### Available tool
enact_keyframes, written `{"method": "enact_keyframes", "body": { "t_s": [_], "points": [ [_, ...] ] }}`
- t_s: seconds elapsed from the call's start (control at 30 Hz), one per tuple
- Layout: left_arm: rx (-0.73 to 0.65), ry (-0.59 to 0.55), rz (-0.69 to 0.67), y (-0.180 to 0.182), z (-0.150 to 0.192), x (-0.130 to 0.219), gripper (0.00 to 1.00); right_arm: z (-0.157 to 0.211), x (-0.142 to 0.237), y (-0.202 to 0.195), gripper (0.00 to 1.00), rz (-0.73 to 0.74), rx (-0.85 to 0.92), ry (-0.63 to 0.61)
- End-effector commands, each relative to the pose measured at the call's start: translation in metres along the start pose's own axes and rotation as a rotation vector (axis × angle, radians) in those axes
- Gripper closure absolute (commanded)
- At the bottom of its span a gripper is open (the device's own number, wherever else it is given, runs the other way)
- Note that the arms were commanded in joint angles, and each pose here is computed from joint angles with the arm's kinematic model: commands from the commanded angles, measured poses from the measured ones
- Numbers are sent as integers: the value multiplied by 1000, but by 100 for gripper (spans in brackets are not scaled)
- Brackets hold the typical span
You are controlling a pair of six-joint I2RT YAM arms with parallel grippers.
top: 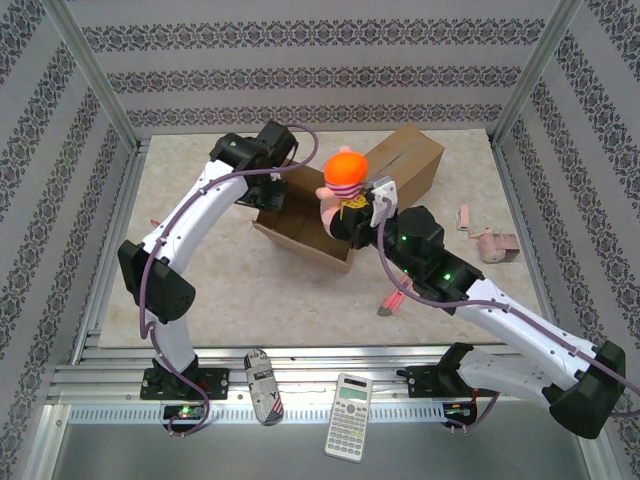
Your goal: Unpack the express box
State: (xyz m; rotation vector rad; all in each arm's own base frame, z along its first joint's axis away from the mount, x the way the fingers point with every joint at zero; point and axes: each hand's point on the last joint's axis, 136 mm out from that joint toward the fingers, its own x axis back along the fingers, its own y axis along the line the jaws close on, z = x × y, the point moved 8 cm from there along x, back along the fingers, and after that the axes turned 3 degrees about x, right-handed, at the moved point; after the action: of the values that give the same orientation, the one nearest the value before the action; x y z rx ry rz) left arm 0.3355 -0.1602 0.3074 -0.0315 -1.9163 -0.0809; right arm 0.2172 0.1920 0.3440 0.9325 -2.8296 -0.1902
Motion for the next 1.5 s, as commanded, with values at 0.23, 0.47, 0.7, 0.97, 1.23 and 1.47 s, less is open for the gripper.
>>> {"method": "enact_keyframes", "body": {
  "t_s": [0.23, 0.47, 0.7, 0.97, 1.23, 1.47],
  "points": [
    [334, -54, 241, 48, -9, 9, 100, -54, 31, -27, 100, 168, -93, -137],
    [645, -102, 456, 100, -22, -1, 100, -56, 42, -54, 100, 320, -100, -17],
    [835, -127, 539, 143, -38, -18, 100, -42, 59, -89, 100, 469, -188, 101],
    [908, -125, 549, 166, -53, -43, 100, -13, 74, -135, 100, 634, -349, 243],
    [897, -136, 607, 165, -63, -50, 75, 16, 75, -189, 100, 742, -477, 291],
    [875, -182, 624, 169, -70, -40, 43, 38, 49, -228, 100, 759, -541, 350]
  ]
}}
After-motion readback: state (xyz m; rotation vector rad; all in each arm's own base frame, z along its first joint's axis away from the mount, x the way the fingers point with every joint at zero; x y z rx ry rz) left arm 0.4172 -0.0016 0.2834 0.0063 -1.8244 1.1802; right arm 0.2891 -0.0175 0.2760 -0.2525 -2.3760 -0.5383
